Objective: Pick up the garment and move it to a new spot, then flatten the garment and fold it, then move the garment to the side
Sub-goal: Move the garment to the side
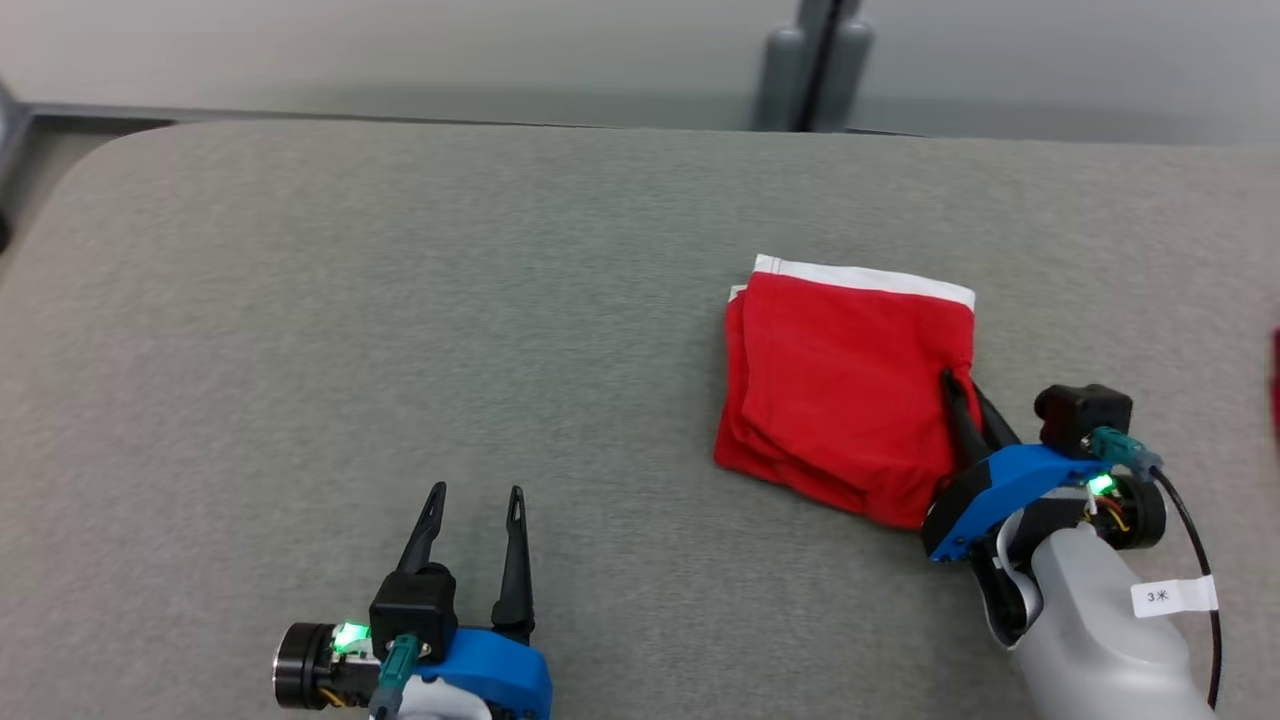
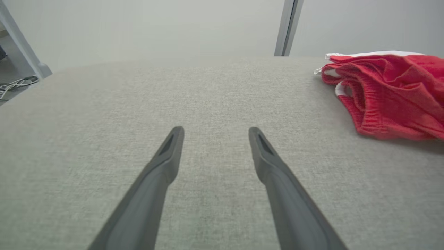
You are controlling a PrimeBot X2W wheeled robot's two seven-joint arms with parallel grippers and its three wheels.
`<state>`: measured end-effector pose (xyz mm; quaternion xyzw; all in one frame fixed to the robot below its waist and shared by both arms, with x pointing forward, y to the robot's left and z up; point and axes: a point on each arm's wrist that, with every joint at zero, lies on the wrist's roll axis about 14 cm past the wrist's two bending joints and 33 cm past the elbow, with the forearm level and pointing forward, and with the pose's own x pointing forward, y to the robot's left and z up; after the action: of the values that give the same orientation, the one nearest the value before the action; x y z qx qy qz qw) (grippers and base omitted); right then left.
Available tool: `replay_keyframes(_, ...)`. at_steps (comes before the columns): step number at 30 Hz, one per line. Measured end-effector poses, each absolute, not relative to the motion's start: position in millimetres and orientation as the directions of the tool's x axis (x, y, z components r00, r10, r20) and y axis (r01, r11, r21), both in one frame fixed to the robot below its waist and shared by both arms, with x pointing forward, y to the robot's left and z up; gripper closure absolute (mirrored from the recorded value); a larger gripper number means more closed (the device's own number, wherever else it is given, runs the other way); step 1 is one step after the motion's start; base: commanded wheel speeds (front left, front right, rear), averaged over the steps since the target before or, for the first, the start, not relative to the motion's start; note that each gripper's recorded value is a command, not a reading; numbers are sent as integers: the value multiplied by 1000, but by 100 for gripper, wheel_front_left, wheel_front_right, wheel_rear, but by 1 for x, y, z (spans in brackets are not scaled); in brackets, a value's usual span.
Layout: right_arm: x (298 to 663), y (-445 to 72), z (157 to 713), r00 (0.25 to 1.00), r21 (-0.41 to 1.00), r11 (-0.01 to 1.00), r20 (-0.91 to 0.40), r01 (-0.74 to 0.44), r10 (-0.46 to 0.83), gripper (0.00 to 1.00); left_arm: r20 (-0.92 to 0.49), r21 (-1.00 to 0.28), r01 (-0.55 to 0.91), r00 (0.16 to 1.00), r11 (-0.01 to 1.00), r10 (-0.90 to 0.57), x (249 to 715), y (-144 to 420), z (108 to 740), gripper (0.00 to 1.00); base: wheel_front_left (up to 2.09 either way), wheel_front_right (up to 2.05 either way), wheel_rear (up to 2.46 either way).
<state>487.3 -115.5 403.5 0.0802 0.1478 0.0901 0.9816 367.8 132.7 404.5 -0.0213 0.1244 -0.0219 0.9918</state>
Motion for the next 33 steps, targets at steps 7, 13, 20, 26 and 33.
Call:
replay_keyframes(7, 442, -195, 407, 957, 160, 987, -288, 25, 22, 100, -180, -103, 297, 933, 949, -312, 401, 44, 418, 0, 0, 0, 0)
replay_keyframes(13, 400, -251, 415, 952, 143, 976, -281, 167, -122, 100, -125, -125, 479, 861, 869, -492, 407, -26, 433, 0, 0, 0, 0)
replay_keyframes(20, 365, -292, 427, 936, 124, 954, -261, 274, -235, 100, -101, -129, 603, 782, 787, -616, 402, -78, 438, 0, 0, 0, 0)
replay_keyframes(26, 365, -305, 432, 934, 76, 958, -256, 276, -248, 100, -105, -130, 633, 757, 763, -645, 401, -89, 435, 0, 0, 0, 0)
replay_keyframes(33, 394, -324, 450, 949, -66, 976, -229, 210, -219, 100, -140, -122, 566, 804, 816, -578, 410, -62, 423, 0, 0, 0, 0)
